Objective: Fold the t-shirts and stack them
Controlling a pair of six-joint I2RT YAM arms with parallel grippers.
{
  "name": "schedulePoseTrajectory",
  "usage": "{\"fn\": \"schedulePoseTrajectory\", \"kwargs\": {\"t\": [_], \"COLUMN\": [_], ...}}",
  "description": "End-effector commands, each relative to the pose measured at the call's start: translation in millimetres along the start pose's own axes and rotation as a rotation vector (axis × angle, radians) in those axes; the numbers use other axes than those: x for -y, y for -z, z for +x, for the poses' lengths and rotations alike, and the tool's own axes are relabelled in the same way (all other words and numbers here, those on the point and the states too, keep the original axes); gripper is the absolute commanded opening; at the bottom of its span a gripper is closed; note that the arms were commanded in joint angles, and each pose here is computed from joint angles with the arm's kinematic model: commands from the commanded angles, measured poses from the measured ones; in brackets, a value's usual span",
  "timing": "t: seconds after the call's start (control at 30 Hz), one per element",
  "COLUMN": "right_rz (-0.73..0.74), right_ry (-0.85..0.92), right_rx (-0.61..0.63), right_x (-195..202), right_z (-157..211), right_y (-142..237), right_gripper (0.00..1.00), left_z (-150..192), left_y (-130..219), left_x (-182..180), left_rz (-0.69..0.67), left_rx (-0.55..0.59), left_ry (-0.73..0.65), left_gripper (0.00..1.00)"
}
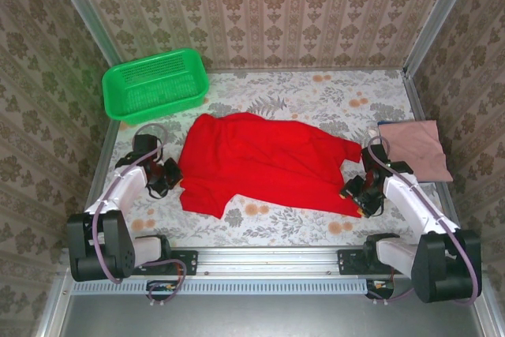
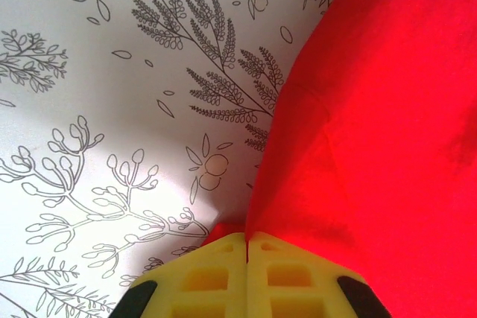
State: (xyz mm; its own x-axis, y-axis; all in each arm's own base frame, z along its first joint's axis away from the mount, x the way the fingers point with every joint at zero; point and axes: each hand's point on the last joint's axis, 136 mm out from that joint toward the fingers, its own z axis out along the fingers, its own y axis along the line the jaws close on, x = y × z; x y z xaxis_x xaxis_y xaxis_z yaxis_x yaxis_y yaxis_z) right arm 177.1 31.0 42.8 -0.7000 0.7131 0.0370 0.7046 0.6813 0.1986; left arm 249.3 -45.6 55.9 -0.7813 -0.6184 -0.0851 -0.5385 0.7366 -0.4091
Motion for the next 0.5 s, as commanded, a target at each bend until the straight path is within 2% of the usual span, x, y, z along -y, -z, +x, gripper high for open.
{"fn": "schedulePoseTrajectory", "kwargs": {"t": [0.0, 0.1, 0.2, 0.4, 0.47], "right_rz": [-0.020, -0.008, 0.008, 0.014, -0.002], "right_ry": [0.001, -0.002, -0.007, -0.011, -0.006], "right_rx": [-0.018, -0.045, -0.067, -0.027, 0.011], "right_x": [-6, -6, -4, 0, -1], "right_z": [-5, -7, -7, -11, -13], "right_y": [-7, -16, -20, -10, -2], "right_gripper": [0.62, 0.60, 0.49, 0.01, 0.00], "left_z": [3, 3, 1, -1, -3], "left_y": [1, 0, 0, 0, 2], "left_x": [-8, -8, -8, -6, -4], "left_rz": [-0.022, -0.020, -0.019, -0.013, -0.009], "left_rx": [0.004, 0.006, 0.010, 0.021, 0.029], "left_ry": [0.002, 0.007, 0.013, 0.023, 0.027], "left_gripper": [0.00, 0.00, 0.00, 0.00, 0.00]}}
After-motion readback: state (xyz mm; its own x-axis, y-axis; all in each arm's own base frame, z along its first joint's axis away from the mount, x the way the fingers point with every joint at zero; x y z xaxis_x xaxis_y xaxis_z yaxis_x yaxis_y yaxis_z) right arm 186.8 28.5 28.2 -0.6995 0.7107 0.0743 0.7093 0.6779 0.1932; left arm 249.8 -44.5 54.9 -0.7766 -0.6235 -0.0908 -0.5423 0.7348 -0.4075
